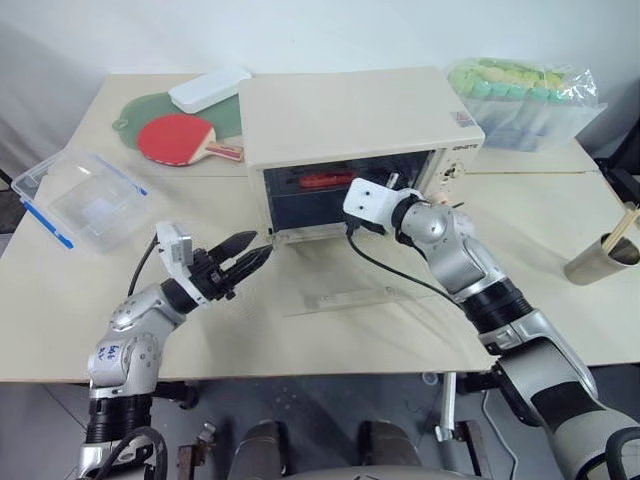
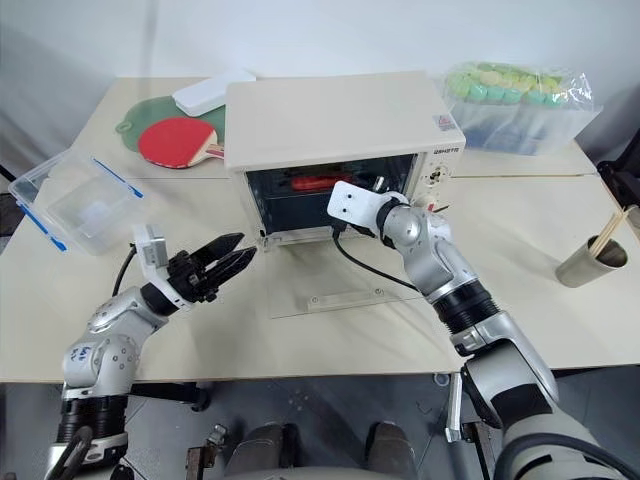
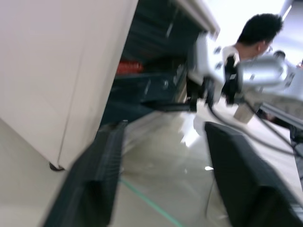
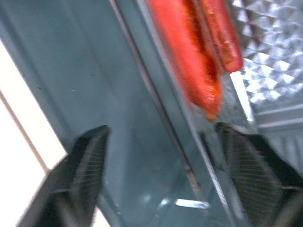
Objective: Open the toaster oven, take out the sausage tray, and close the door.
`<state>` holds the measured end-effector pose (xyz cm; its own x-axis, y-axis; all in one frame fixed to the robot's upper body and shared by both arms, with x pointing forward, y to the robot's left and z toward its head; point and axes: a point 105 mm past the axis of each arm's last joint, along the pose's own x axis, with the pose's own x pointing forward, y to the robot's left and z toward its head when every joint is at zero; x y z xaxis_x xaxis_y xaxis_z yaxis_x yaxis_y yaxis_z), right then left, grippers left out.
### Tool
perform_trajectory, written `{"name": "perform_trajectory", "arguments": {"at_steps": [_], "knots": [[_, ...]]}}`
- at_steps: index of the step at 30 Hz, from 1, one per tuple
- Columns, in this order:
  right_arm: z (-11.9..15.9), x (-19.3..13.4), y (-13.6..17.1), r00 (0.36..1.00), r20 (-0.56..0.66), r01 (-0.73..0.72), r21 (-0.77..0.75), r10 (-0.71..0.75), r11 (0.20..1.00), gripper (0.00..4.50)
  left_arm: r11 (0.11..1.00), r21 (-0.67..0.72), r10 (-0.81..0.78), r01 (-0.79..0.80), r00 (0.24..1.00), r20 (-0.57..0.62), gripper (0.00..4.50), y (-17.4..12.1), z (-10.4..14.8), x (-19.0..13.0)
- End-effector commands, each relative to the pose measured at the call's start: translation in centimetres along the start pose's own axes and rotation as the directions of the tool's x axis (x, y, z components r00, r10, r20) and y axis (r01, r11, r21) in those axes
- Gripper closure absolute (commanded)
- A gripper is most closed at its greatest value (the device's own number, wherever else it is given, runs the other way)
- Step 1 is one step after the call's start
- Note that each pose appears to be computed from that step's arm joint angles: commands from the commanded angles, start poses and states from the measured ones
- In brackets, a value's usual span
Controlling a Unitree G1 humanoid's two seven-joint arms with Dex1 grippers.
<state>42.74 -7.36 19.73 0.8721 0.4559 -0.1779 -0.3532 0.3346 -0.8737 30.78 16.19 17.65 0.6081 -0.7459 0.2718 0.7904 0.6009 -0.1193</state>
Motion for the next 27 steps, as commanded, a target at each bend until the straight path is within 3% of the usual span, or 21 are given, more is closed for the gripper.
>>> {"name": "perform_trajectory", "arguments": {"at_steps": [1, 2, 3, 20, 23, 27], "knots": [[1.1, 0.0, -0.8, 0.999, 0.037, 0.022, -0.039, -0.021, 0.999, 1.99, 0.999, 0.033, 0.015, -0.017, 0.998, 0.068, 0.43, -0.3, 1.5, -0.1], [1.1, 0.0, -0.8, 0.999, 0.035, 0.025, -0.043, -0.024, 0.999, 1.99, 0.999, 0.039, 0.024, -0.027, 0.997, 0.074, 0.08, -0.2, 1.6, -0.1], [1.1, 0.1, -0.9, 0.999, 0.036, 0.029, -0.056, -0.027, 0.998, 1.99, 0.999, 0.038, 0.025, -0.028, 0.997, 0.077, 0.04, -0.1, 1.6, -0.1], [0.5, 1.1, -1.1, 0.995, 0.030, 0.104, -0.265, -0.099, 0.959, 1.99, 1.000, 0.025, -0.013, 0.011, 0.998, 0.054, 0.04, -0.6, 0.9, 0.7], [0.7, 1.1, -1.0, 0.993, 0.037, 0.114, -0.265, -0.108, 0.957, 2.60, 1.000, 0.025, -0.013, 0.012, 0.999, 0.050, 0.00, -0.6, 0.8, 0.7], [1.1, 1.0, -0.6, 0.994, 0.044, 0.109, -0.263, -0.101, 0.959, 3.93, 1.000, 0.024, -0.015, 0.014, 0.999, 0.046, 0.00, -0.6, 0.7, 0.8]]}}
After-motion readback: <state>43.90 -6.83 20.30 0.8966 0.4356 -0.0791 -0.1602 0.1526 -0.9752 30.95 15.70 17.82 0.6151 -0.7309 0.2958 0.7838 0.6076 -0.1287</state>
